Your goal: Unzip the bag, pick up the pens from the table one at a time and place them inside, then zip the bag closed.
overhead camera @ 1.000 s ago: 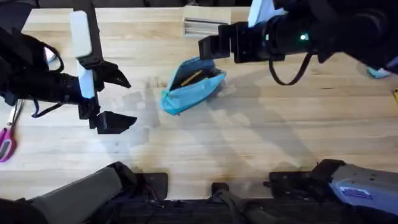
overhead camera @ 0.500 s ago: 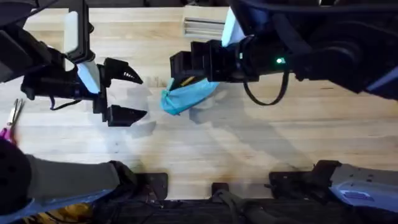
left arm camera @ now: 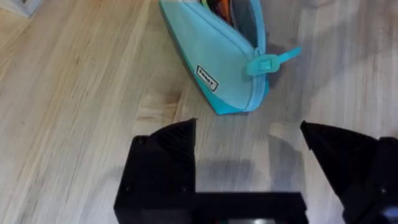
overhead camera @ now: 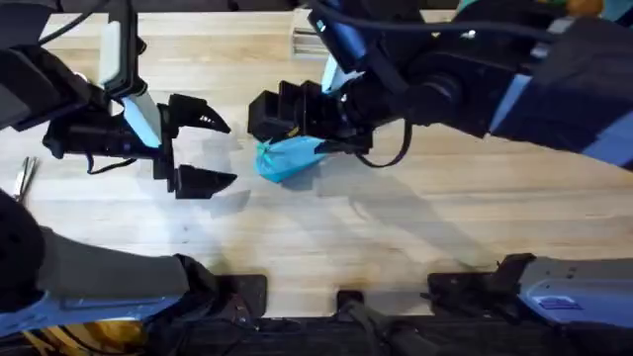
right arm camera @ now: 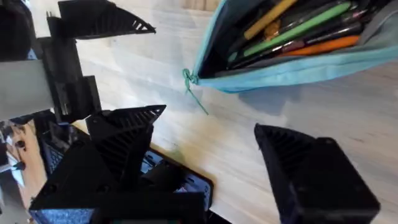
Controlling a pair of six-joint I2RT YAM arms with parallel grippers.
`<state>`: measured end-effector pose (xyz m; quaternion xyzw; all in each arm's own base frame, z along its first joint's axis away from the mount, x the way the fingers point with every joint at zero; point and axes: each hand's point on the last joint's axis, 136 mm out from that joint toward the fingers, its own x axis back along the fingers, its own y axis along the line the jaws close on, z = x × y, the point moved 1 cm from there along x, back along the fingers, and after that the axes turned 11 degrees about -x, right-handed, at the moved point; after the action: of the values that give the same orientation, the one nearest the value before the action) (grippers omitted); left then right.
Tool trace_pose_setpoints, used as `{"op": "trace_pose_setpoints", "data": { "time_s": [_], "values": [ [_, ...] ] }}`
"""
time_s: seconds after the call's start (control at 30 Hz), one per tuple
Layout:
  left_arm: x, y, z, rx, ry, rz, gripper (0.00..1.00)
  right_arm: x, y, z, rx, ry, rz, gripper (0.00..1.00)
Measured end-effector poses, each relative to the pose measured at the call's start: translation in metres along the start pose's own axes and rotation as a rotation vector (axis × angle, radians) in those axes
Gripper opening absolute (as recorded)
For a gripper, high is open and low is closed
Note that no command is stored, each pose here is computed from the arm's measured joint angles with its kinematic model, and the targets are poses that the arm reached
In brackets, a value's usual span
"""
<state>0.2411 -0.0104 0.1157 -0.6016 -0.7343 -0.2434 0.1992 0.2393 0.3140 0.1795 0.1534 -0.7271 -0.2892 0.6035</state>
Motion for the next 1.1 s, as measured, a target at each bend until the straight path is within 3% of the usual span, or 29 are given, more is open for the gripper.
{"op": "trace_pose_setpoints", "data": {
  "time_s": [0.57,0.97,1.1],
  "values": [
    [0.0,0.001,0.0,-0.003,-0.001,-0.003,0.993,-0.052,0.005,0.013,-0.072,0.073,0.004,0.997],
    [0.0,0.001,0.0,-0.003,-0.001,-0.003,0.993,-0.08,0.021,0.003,-0.096,0.05,-0.071,0.996],
    [0.0,0.001,0.0,-0.003,-0.001,-0.004,0.993,-0.082,0.023,0.001,-0.115,0.047,-0.083,0.908]
  ]
}}
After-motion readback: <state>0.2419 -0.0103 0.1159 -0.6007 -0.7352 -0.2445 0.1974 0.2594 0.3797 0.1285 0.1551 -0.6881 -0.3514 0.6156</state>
